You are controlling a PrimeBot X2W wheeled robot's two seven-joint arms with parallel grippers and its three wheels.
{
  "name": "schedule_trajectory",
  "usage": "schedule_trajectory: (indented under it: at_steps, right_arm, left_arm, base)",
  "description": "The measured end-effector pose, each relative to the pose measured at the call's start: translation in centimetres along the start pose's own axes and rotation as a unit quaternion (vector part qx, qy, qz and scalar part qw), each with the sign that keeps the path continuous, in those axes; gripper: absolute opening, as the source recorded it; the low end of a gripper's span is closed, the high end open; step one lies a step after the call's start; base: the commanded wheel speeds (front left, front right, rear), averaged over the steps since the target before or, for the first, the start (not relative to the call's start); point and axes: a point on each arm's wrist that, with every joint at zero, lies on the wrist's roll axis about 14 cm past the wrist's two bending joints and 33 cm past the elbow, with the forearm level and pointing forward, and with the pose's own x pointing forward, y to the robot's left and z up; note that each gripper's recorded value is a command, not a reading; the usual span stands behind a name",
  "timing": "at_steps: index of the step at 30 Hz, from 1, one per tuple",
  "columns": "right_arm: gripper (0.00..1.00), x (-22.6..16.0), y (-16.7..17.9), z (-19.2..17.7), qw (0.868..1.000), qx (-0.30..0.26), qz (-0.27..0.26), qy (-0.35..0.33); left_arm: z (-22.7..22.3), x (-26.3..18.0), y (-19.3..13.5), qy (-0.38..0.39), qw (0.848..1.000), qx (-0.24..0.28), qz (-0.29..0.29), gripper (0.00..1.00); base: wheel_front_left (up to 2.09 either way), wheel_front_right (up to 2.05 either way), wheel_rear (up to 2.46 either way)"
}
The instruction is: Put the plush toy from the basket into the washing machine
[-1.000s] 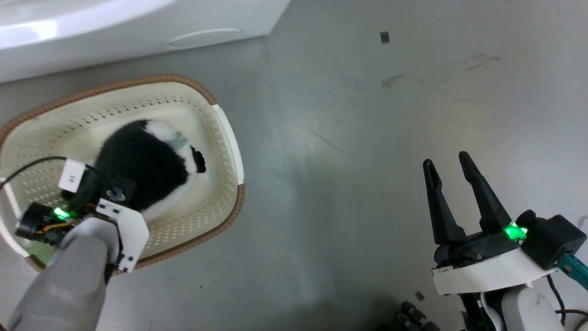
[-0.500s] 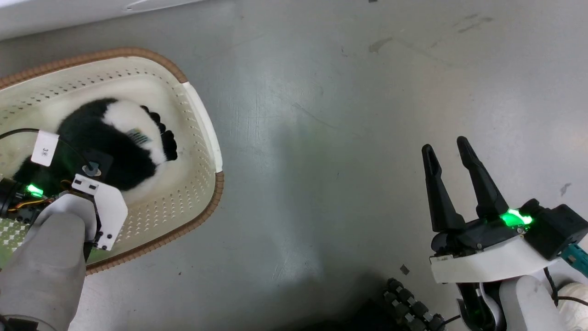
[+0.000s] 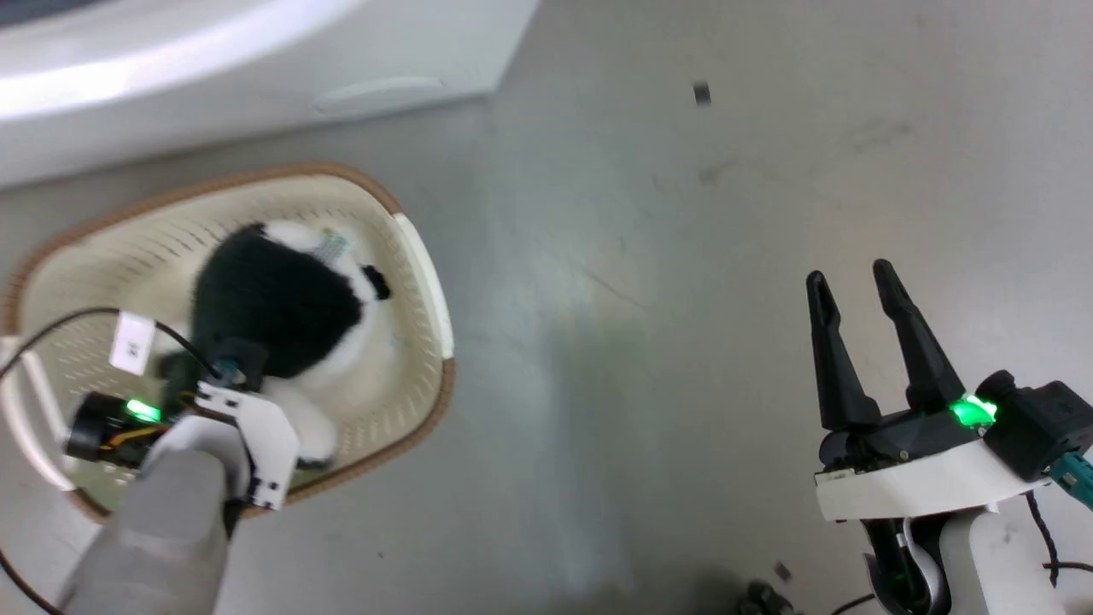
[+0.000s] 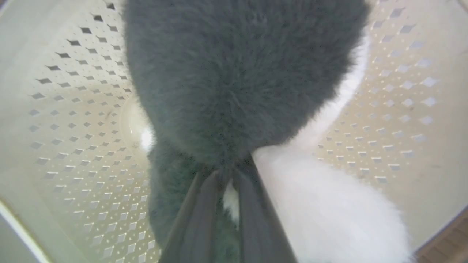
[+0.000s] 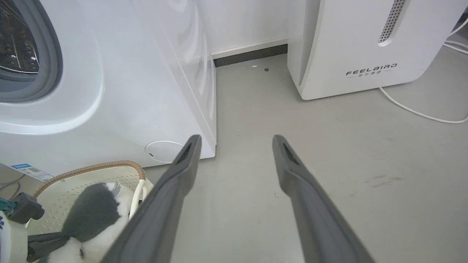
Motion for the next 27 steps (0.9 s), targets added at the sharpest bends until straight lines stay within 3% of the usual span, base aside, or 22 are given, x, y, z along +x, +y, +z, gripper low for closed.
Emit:
schedule_trajectory:
  at_steps: [9,14,27]
  right_arm:
    - [1.00,-1.4,1.9,3.7,0.998,-0.009,0.030,-0.050]
    - [1.00,-2.4,3.4,5.4,0.996,-0.015,0.052,-0.074]
    - [1.00,-4.9,5.6,8.8,0.988,-0.010,0.086,-0.124]
  left_arm:
    - [6.1,-5.9,0.7,-0.119,0.991,-0.049,0.035,0.00]
    - [9.8,-10.5,1.5,-0.211,0.973,-0.067,0.062,0.00]
    - [12.9,-21.6,0.9,-0.361,0.920,-0.106,0.110,0.00]
  base:
    - [0.00,0.00,0.00]
    - [0.00,0.00,0.00]
    - [0.00,0.00,0.00]
